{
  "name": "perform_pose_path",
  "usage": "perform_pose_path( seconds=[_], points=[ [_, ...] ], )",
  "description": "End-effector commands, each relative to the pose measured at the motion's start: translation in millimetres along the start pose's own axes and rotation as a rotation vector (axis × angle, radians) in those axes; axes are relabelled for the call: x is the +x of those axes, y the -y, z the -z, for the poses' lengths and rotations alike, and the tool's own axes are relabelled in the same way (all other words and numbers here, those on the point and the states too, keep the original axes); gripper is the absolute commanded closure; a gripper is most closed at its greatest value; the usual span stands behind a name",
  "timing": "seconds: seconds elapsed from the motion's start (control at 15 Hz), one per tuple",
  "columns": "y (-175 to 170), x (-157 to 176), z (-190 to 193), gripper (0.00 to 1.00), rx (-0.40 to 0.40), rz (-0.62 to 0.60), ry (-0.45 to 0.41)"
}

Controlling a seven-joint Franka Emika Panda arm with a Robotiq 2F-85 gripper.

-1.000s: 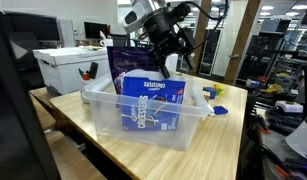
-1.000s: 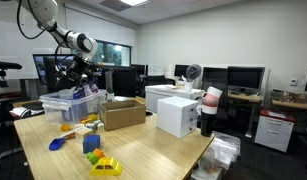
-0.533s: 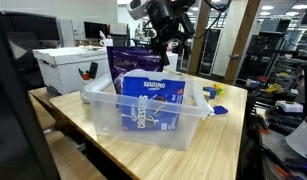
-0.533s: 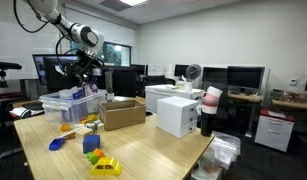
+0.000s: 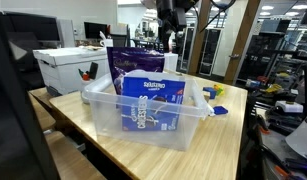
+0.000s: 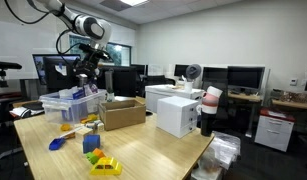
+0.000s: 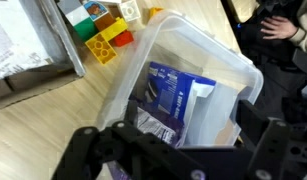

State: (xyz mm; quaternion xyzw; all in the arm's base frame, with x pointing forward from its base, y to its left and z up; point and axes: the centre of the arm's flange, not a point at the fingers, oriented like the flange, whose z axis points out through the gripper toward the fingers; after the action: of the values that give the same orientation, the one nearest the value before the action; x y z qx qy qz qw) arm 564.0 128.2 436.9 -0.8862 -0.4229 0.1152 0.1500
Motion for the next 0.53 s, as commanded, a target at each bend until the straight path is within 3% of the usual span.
perform_pose_path(
  seconds=[0.0,0.47],
  points=[
    [1,-28,5,0.0,-0.085,-0.137,-0.082],
    [-22,-54,23,0.0,-0.283,-0.451,-0.21]
  ],
)
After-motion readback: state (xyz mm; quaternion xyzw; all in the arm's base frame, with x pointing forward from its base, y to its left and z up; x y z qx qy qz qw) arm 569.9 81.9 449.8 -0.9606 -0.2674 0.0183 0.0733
